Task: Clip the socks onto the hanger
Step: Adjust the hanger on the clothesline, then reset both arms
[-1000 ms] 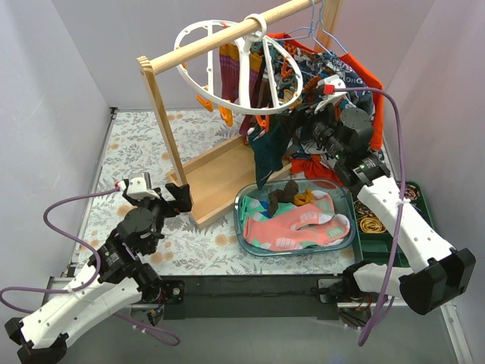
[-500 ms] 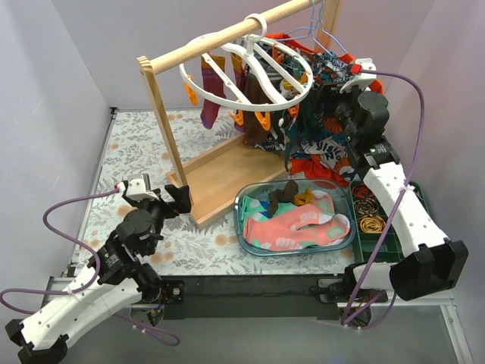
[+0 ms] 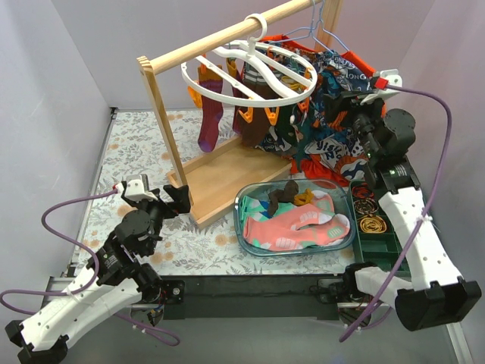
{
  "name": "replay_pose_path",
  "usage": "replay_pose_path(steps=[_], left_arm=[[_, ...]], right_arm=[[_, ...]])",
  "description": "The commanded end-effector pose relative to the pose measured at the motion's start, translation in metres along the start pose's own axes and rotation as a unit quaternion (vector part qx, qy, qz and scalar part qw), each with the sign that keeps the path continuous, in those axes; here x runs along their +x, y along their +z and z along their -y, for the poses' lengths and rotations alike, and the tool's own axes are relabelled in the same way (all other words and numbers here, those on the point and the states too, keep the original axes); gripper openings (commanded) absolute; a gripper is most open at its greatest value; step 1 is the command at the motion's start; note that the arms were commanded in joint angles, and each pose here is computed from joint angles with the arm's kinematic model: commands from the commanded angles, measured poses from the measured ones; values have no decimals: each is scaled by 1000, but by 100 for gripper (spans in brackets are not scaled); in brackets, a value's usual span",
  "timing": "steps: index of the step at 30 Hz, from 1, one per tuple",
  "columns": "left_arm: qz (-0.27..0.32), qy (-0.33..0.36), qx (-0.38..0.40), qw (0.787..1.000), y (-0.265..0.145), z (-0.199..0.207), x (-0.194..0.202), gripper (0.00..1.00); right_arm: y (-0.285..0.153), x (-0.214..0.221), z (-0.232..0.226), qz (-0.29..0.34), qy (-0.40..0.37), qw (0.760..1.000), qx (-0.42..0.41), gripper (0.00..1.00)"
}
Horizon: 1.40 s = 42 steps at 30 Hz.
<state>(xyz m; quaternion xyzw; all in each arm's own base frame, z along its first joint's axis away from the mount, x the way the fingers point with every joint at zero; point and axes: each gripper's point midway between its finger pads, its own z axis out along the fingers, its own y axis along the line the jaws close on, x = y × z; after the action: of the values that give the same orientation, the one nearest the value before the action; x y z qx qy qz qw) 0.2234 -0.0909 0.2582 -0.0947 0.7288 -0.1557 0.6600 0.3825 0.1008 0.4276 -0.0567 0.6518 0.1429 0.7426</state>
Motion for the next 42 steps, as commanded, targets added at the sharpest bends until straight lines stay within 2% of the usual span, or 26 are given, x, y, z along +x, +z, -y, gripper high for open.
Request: replay_pose_path(steps=[1, 9, 15, 22, 23, 24, 26, 29, 34, 42], left_arm=[[3, -1, -6, 1000, -1, -4, -1, 95], [7, -6, -7, 1000, -2, -5, -3, 95], [20, -15, -9, 1000, -5, -8, -11, 95], [68, -48, -22, 996, -17, -19, -39, 97], [74, -55, -19, 996, -19, -19, -43, 98], [81, -61, -14, 995, -22, -19, -47, 98], [98, -80, -5, 992, -29, -22, -56, 98], [118, -98, -7, 988, -39, -32, -63, 98], [145, -102, -5, 984, -54, -45, -75, 98], [167, -115, -11, 979, -64, -60, -75, 98]], right_arm=[[-23, -26, -10, 39, -17, 999, -26, 84], [-58, -34, -22, 48, -36, 997, -56, 85], [-98, -26, -16, 56, -57, 996, -40, 91], [-151, 0, 19, 75, -82, 992, 54, 98], [-166, -7, 25, 97, -84, 989, 74, 98], [-169, 11, 31, 85, -86, 989, 86, 98], [-191, 11, 43, 108, -87, 983, 123, 98], [-209, 32, 56, 105, -89, 978, 156, 98], [-227, 66, 75, 79, -92, 972, 203, 98], [-228, 95, 79, 72, -87, 972, 208, 98]])
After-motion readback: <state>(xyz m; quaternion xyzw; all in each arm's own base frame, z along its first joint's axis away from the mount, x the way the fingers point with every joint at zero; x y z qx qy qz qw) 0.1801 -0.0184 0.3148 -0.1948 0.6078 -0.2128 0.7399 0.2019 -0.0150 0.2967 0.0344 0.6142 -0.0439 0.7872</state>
